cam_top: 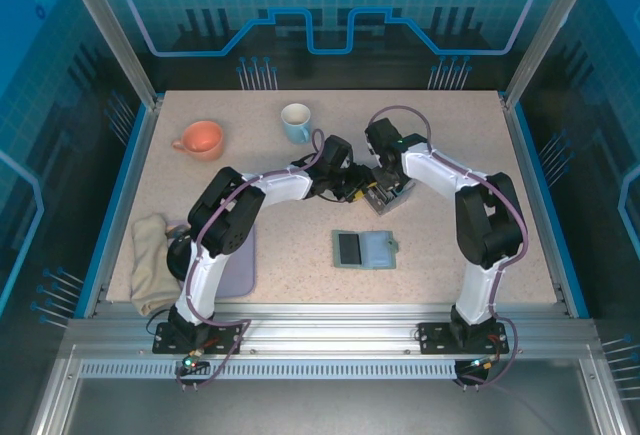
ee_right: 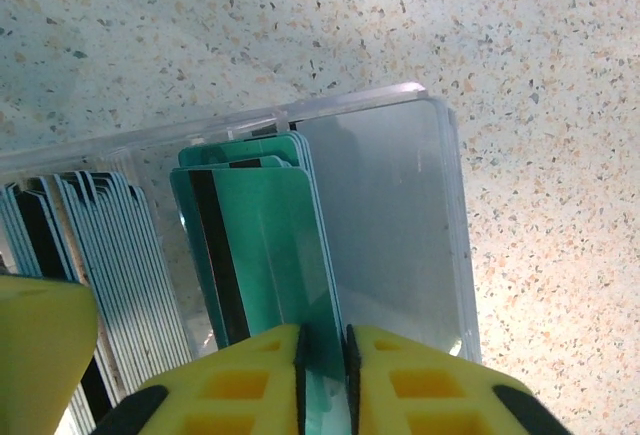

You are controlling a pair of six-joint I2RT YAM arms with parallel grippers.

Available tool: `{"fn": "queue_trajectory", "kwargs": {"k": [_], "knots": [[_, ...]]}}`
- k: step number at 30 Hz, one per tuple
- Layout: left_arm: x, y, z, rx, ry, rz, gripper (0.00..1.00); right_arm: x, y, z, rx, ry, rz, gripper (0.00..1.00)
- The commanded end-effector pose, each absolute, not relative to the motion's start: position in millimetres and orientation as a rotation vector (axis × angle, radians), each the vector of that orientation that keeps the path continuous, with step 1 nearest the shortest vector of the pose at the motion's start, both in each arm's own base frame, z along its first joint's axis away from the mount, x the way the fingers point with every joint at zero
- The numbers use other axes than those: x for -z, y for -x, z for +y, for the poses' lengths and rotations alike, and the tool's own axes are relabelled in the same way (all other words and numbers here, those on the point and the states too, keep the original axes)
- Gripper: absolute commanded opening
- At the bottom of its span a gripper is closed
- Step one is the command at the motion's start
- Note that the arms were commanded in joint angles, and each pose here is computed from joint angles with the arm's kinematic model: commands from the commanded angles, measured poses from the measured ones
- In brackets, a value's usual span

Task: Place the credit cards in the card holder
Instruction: Pick up the credit card from the storage box.

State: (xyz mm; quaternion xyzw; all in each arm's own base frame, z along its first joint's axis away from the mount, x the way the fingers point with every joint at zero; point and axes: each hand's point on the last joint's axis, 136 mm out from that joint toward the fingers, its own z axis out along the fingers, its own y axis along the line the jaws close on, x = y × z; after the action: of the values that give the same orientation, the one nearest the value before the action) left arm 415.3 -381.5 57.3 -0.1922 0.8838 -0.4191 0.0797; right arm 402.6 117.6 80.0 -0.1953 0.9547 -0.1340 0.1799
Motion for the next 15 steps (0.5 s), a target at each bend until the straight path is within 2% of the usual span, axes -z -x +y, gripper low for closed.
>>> {"fn": "queue_trajectory", "kwargs": {"k": [1,15], "knots": [[-9.6,-395.2,-367.9,1.112,0.669,2.794,0.45,-89.4,-402.5,108.8,0.419,0.526,2.675,0.16],[-7.9,-393.7,-367.3,1.104,0.670,2.800,0.45,-97.6,-400.1,109.8,0.392,0.522,2.670,0.07]]}}
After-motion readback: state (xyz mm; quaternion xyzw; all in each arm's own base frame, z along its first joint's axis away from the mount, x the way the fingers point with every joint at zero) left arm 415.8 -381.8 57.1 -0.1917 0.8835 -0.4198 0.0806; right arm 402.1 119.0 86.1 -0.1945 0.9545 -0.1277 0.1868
